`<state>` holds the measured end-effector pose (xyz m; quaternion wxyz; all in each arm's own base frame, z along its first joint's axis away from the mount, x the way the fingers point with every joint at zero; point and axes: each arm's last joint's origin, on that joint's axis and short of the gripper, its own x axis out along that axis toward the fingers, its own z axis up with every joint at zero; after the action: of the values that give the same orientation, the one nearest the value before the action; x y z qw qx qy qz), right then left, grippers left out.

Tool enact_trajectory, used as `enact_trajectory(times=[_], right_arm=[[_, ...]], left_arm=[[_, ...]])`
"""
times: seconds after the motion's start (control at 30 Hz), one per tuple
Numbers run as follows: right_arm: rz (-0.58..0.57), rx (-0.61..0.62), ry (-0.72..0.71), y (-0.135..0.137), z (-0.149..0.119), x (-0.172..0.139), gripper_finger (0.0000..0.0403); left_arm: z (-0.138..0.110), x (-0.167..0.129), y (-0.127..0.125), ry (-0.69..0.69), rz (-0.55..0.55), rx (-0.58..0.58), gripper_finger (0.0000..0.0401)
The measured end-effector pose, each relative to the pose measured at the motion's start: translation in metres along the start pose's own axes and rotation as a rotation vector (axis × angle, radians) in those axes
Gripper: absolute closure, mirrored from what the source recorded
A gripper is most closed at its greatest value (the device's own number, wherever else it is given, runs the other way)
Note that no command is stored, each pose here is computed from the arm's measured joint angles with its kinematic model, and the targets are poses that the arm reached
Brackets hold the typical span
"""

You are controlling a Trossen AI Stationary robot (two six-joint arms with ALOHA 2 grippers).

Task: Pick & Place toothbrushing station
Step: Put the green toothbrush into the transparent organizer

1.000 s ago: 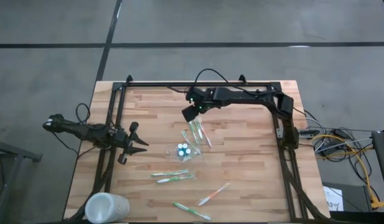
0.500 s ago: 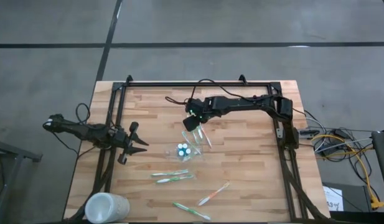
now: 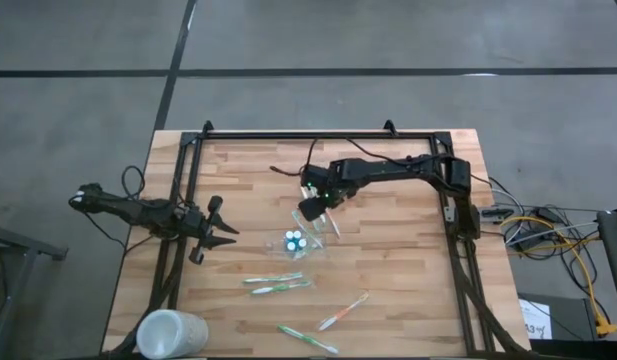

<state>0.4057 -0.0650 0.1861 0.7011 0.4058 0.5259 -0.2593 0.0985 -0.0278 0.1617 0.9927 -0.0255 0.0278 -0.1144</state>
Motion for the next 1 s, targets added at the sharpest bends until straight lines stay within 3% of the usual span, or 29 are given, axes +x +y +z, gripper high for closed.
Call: enact_trajectory(times=[0.57,1.0], right_arm=[[-0.016,0.017,0.082,-0.007,-0.016,0.016,0.0244],[0.065,0.004,0.115,-0.003,-0.022,0.024,0.0243]], left_arm=[[0.000,0.000,0.000,0.000,0.000,0.000,0.0293],[0.000,0.000,0.000,0.000,0.000,0.000,0.0293]])
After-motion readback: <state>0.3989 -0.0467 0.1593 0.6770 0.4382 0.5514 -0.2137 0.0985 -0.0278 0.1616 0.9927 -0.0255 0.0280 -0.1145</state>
